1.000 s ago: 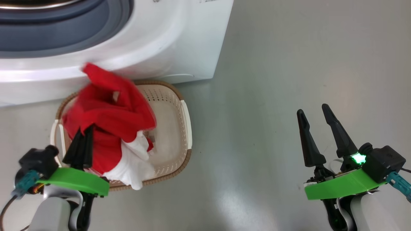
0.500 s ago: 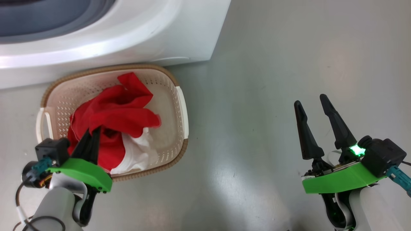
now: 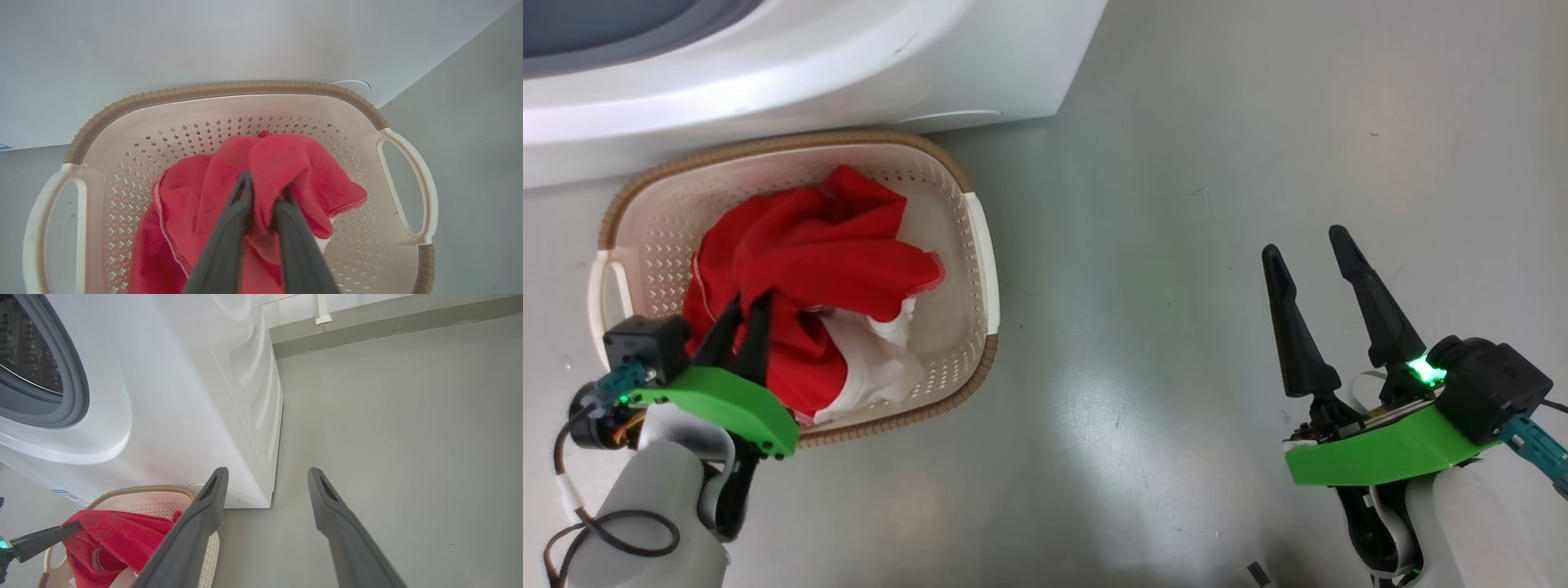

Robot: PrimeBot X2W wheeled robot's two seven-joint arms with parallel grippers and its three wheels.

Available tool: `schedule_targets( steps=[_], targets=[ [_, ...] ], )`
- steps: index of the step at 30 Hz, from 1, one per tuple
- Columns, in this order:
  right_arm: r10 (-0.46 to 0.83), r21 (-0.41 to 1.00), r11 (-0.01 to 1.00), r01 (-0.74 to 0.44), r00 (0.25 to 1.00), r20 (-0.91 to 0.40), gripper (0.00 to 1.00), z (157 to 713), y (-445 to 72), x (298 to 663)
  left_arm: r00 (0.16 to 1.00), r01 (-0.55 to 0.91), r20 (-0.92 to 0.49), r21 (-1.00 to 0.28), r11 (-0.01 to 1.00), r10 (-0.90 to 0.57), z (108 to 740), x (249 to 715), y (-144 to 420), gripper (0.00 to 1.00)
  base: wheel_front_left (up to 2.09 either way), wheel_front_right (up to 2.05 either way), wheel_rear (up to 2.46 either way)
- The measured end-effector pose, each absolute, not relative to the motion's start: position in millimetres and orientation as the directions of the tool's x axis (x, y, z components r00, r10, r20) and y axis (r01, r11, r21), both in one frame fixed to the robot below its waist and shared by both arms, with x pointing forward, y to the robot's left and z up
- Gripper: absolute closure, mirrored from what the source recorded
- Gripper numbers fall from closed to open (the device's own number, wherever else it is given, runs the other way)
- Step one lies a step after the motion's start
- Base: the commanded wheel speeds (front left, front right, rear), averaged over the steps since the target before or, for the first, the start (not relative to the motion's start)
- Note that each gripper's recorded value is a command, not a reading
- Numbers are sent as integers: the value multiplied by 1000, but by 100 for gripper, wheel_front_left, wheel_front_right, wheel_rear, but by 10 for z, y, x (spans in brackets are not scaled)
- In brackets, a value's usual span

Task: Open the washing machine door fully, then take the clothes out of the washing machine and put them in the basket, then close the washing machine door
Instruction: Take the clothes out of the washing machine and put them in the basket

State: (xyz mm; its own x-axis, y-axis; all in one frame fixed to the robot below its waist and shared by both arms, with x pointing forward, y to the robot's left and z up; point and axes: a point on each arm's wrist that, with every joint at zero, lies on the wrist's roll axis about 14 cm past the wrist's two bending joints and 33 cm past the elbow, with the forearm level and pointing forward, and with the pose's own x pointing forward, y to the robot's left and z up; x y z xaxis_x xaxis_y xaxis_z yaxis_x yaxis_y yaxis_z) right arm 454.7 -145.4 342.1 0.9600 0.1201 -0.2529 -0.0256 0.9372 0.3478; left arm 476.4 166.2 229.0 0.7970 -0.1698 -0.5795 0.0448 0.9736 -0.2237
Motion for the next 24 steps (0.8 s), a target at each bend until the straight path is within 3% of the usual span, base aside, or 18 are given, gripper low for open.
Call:
schedule_targets(
  steps=[4, 6, 8, 9, 24],
  targets=[
    [121, 346, 938, -29, 961, -248, 0, 3438, -1452, 4553, 796, 38, -582, -225, 974, -166, 2293, 4758, 1677, 53, 0, 0, 0],
    [122, 347, 938, -30, 962, -245, 0, 3453, -1450, 4556, 798, 37, -580, -224, 974, -164, 2307, 4760, 1683, 33, 0, 0, 0],
    [123, 347, 937, -33, 963, -241, 0, 3470, -1446, 4559, 801, 33, -577, -226, 973, -162, 2329, 4766, 1689, 5, 0, 0, 0],
    [123, 348, 937, -34, 963, -239, 0, 3478, -1443, 4561, 802, 32, -575, -227, 973, -160, 2341, 4769, 1693, 0, 0, 0, 0],
    [131, 347, 936, -62, 975, -179, 0, 3767, -1414, 4565, 869, -23, -482, -267, 964, -113, 2792, 4793, 1780, 0, 0, 0, 0]
  ],
)
